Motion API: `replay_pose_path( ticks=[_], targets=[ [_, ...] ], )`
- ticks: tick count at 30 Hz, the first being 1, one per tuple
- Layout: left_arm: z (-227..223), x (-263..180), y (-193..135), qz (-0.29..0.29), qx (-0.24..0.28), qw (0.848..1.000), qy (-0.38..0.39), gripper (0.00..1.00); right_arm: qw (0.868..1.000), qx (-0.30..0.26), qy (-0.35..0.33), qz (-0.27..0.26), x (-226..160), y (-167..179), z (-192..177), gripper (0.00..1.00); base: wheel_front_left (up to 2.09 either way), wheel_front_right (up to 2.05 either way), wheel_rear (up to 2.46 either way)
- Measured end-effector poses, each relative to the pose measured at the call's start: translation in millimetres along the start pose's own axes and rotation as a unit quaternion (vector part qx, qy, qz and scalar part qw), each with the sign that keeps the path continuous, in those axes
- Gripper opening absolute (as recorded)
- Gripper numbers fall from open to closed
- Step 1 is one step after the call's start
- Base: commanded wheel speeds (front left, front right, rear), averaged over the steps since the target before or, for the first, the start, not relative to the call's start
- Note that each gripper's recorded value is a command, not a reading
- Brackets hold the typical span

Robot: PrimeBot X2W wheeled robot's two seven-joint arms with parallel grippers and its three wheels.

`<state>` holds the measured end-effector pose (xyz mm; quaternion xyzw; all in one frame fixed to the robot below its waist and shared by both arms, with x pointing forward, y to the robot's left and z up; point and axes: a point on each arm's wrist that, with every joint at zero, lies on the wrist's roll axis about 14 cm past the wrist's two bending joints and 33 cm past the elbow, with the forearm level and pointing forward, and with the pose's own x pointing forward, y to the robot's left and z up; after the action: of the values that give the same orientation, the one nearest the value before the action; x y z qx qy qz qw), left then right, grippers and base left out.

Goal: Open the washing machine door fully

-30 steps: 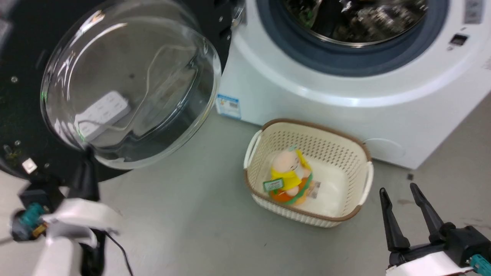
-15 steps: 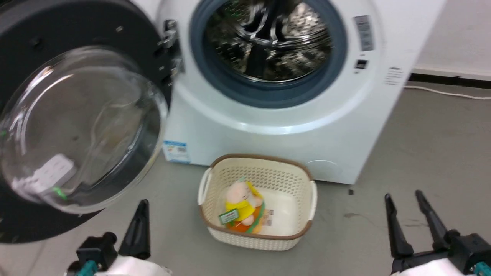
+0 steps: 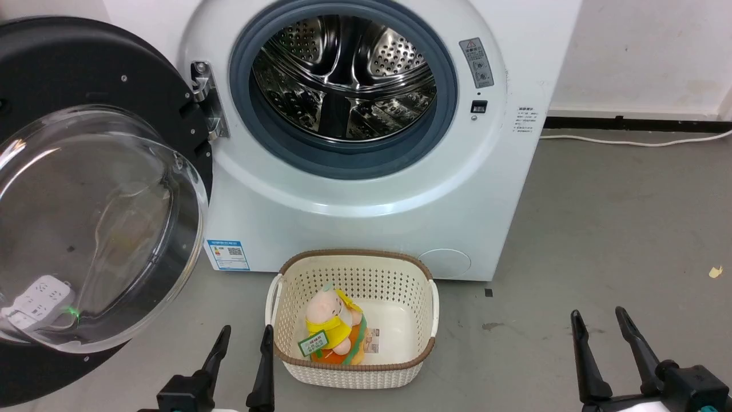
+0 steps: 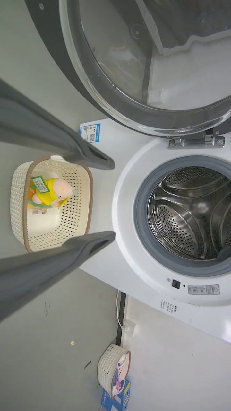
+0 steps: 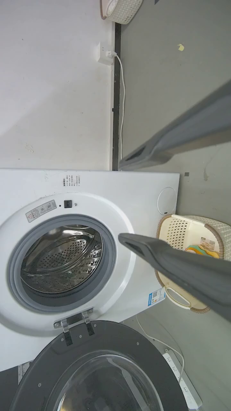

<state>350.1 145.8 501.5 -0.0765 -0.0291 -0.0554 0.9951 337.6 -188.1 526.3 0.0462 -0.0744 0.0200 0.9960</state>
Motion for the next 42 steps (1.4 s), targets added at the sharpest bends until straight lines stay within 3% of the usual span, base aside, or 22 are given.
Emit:
replay_pose_path(
  ticks=[29, 30, 42],
  targets=[
    [-2.5, -9.4, 1.0, 0.008, 0.024, 1.0, 0.003, 1.0, 1.0, 0.01, 0.013, 0.023, 1.3, 15.8, -8.9, 1.0, 0.0, 0.0, 0.0],
    [-2.4, -9.2, 0.7, 0.007, 0.025, 1.0, 0.003, 0.0, 1.0, 0.01, 0.013, 0.023, 1.4, 15.9, -9.1, 0.0, 0.0, 0.0, 0.0],
    [-3.9, -8.7, 0.6, 0.007, 0.025, 1.0, 0.009, 0.0, 0.999, 0.009, 0.02, 0.023, 1.9, 15.8, -11.2, 0.0, 0.0, 0.0, 0.0]
  ],
)
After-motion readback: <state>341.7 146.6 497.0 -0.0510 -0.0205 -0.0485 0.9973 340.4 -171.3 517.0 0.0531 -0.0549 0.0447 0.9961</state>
